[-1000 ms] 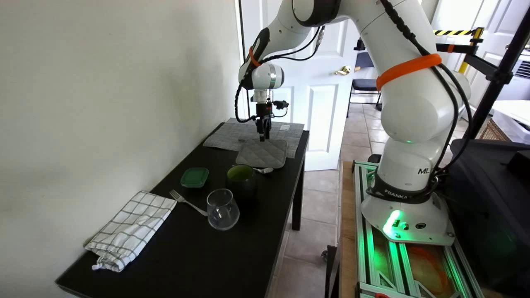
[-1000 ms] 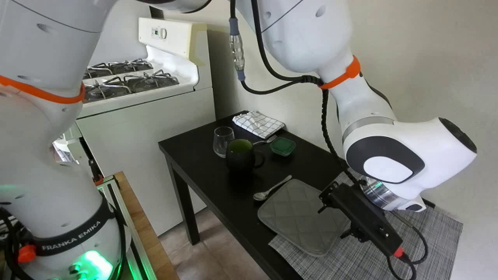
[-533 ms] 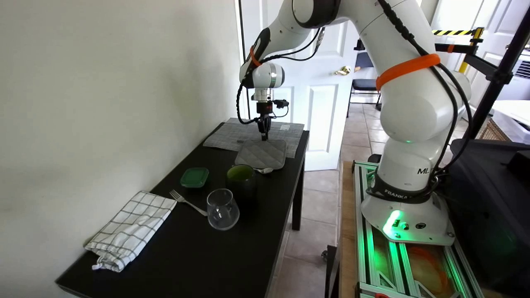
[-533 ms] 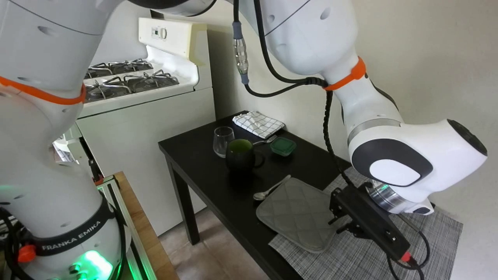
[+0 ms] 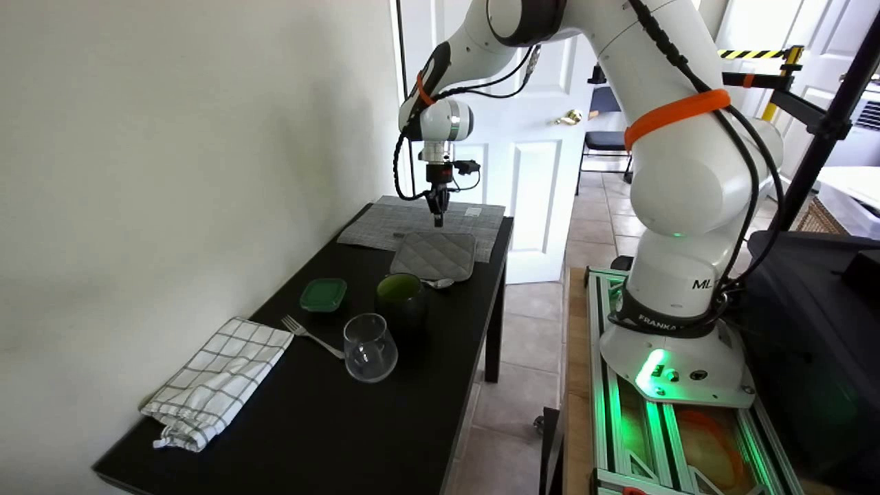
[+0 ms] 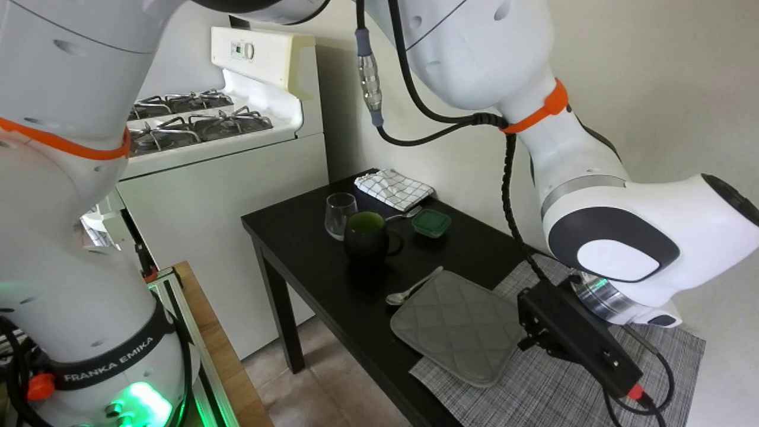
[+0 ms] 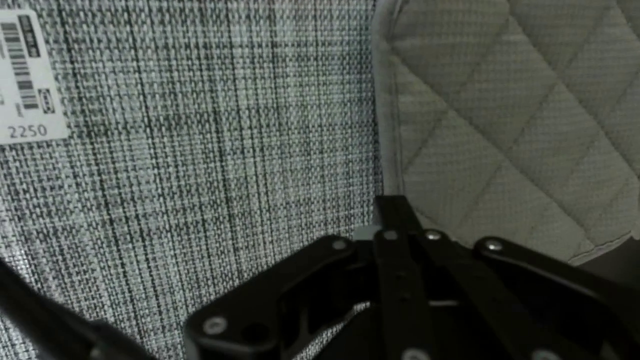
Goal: Put the small table mat on the glass cup
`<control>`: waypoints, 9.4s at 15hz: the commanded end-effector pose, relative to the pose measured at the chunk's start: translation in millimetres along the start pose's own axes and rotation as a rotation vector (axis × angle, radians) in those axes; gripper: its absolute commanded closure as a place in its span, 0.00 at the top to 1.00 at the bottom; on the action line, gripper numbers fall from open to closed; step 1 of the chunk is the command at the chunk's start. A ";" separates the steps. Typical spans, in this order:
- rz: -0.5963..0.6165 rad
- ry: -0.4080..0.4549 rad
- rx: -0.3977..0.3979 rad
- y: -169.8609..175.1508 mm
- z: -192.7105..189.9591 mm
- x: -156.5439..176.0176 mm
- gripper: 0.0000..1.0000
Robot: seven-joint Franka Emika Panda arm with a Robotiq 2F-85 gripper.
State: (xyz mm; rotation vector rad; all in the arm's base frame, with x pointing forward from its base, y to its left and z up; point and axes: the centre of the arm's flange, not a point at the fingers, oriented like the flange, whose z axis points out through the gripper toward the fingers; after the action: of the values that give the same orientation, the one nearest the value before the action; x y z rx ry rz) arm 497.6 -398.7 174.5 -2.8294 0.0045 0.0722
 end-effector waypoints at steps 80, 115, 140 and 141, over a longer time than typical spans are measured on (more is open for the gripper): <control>-0.052 -0.131 0.636 -218.9 -118.4 25.9 0.02; 0.091 -0.192 0.691 -244.0 57.7 22.2 0.02; -0.164 -0.118 0.274 -299.6 -11.7 -2.5 1.00; -0.179 -0.112 0.255 -305.6 -16.1 -3.9 1.00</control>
State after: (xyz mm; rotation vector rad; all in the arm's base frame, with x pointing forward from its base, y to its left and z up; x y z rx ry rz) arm 515.9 -129.1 265.2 -2.4786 -0.2001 0.2047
